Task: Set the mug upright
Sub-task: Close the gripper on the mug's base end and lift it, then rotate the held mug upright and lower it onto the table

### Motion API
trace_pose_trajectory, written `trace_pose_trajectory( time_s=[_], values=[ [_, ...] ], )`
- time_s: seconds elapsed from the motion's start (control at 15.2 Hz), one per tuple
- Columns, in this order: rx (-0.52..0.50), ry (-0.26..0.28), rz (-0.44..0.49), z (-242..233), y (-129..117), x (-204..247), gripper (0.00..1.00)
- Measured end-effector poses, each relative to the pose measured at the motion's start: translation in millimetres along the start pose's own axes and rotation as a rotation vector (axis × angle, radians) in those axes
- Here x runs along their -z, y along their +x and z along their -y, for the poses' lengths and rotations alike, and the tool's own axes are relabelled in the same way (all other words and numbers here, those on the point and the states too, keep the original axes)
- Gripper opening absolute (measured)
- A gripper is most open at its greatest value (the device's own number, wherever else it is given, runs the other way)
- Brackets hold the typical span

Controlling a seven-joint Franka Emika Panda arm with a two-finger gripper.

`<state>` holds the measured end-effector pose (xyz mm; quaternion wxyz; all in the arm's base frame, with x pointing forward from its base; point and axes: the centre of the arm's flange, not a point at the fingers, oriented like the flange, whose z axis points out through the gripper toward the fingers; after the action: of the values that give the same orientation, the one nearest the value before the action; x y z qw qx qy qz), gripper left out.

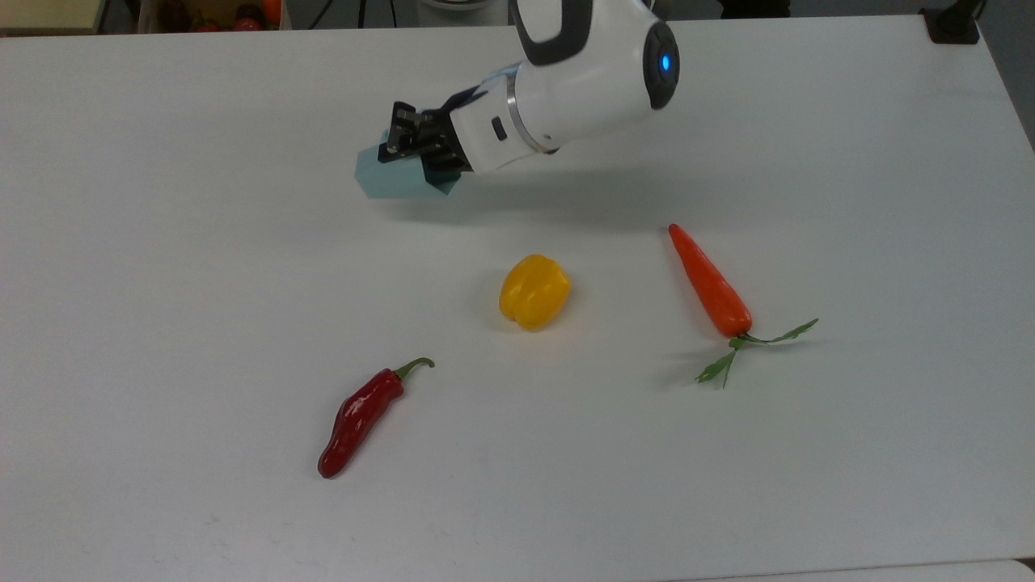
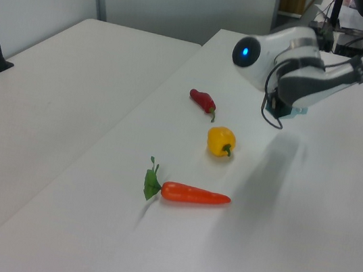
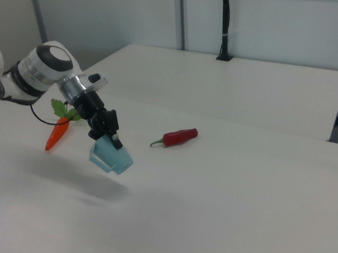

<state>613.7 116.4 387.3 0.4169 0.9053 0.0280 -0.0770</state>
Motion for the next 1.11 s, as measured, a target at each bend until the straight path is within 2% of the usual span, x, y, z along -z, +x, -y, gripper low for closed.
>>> trace_pose_trajectory(
  time_s=[0.13,0.2,0.33,0.46,0.59,0.85,1.05,1.11],
  values=[
    [0.052,0.128,0.025,-13.4,-8.1,10.6,0.08],
    [0.083,0.213,0.025,-17.5,-9.6,15.6,0.08],
    [0.105,0.378,-0.020,-21.9,-3.9,23.6,0.08],
    [0.097,0.518,-0.057,-24.5,6.3,18.0,0.08],
    [0.076,0.614,-0.077,-28.7,16.7,1.8,0.08],
    [0.007,0.718,-0.100,-37.5,34.7,-32.2,0.08],
    [0.009,0.729,-0.100,-32.4,39.3,-48.1,0.11],
    [0.029,0.728,-0.106,-33.6,39.5,-50.1,0.19]
  ],
)
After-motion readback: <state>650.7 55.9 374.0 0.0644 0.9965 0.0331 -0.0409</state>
